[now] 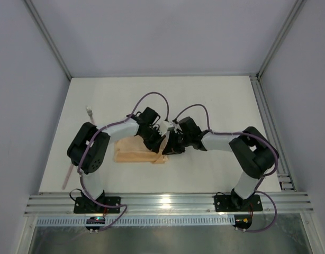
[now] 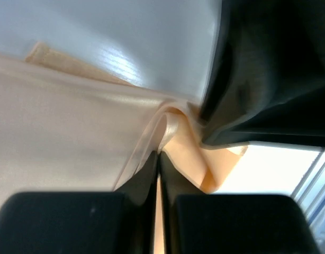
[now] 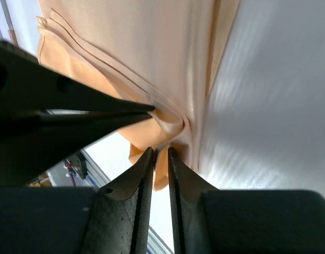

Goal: Fold the napkin into a case and place the utensils inside
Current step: Fold the lower triangle-folded napkin at the center of the board.

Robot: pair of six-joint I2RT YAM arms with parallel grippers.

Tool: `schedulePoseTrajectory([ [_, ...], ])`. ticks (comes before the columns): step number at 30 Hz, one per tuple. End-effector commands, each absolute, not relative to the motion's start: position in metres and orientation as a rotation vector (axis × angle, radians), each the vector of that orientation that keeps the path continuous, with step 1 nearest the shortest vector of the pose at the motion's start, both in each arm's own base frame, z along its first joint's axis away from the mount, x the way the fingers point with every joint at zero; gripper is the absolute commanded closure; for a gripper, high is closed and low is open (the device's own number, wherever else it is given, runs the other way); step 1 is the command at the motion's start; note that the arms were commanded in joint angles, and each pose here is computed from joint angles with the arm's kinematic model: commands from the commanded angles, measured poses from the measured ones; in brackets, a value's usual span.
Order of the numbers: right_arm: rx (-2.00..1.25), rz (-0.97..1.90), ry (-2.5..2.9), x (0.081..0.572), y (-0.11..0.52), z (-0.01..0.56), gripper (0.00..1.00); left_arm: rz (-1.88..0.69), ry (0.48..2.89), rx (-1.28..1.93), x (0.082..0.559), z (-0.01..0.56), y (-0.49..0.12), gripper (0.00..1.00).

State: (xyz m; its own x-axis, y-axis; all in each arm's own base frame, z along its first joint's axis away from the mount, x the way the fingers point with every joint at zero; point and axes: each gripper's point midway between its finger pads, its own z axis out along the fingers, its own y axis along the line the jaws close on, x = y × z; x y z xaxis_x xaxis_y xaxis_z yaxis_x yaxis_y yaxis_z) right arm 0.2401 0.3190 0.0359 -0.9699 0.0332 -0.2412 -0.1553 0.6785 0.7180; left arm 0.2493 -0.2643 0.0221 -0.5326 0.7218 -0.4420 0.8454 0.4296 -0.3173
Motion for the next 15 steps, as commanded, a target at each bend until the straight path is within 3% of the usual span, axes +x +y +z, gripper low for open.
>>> schedulePoseTrajectory([
  [1, -0.181, 1.159, 2.487, 0.250, 0.313, 0.076, 0.78, -0.723, 2.427, 1.392, 0.249, 0.030, -0.262, 0.99],
  [8, -0.305, 1.177, 2.404, 0.231, 0.306, 0.081, 0.73, -0.736, 2.424, 1.385, 0.251, 0.034, -0.265, 1.00],
  [15, -0.359, 1.183, 2.408, 0.220, 0.327, 0.072, 0.60, -0.739, 2.424, 1.384, 0.251, 0.037, -0.266, 1.00],
])
